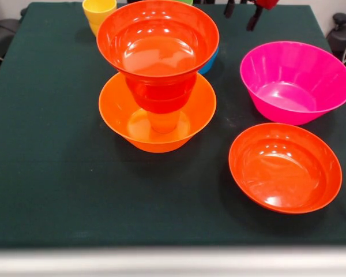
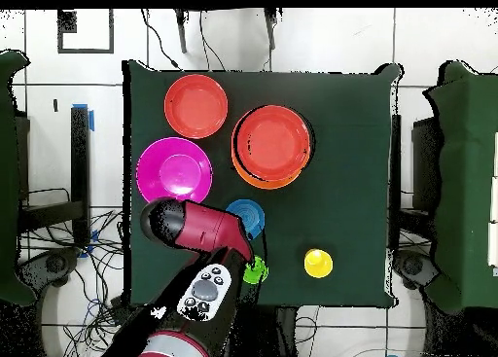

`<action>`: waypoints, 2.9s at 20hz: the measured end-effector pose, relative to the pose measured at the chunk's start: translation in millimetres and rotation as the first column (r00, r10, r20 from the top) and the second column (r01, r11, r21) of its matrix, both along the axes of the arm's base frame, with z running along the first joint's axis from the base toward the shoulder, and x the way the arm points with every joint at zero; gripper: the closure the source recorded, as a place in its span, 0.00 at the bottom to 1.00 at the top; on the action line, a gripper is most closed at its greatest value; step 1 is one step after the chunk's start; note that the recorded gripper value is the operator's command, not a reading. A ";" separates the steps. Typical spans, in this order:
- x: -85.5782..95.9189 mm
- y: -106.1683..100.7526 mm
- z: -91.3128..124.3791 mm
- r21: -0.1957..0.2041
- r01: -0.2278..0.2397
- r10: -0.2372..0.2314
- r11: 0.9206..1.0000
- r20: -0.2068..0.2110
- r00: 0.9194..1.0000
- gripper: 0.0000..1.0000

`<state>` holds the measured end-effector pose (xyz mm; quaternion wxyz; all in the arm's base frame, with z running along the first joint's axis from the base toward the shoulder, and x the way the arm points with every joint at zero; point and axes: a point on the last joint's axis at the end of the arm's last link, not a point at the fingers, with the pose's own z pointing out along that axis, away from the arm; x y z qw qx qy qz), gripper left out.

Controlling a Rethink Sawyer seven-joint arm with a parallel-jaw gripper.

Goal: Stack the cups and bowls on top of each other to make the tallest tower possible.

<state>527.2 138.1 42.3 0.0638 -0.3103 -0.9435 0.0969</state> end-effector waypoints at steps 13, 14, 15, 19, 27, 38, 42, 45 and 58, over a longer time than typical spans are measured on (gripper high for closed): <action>-2.2 -8.5 -4.8 -0.013 -0.003 0.003 1.000 0.026 1.000 0.00; -2.4 -9.3 -5.5 -0.015 -0.004 0.004 1.000 0.030 1.000 0.00; -2.7 -10.8 -6.5 -0.017 -0.004 0.005 1.000 0.038 0.999 0.00; -4.5 -16.0 -8.6 -0.026 -0.006 0.007 1.000 0.051 0.999 0.00; -7.8 -19.5 -10.5 -0.033 -0.006 0.008 0.999 0.058 0.998 0.00; -13.4 -20.6 -19.5 -0.037 -0.007 0.009 0.999 0.039 0.999 0.00; -17.4 -21.3 -25.6 -0.040 -0.008 0.009 0.999 0.025 1.000 0.00; -19.6 -21.8 -28.9 -0.041 -0.008 0.009 0.999 0.018 1.000 0.00; -22.2 -21.8 -32.5 -0.045 -0.011 0.012 0.999 0.016 1.000 0.00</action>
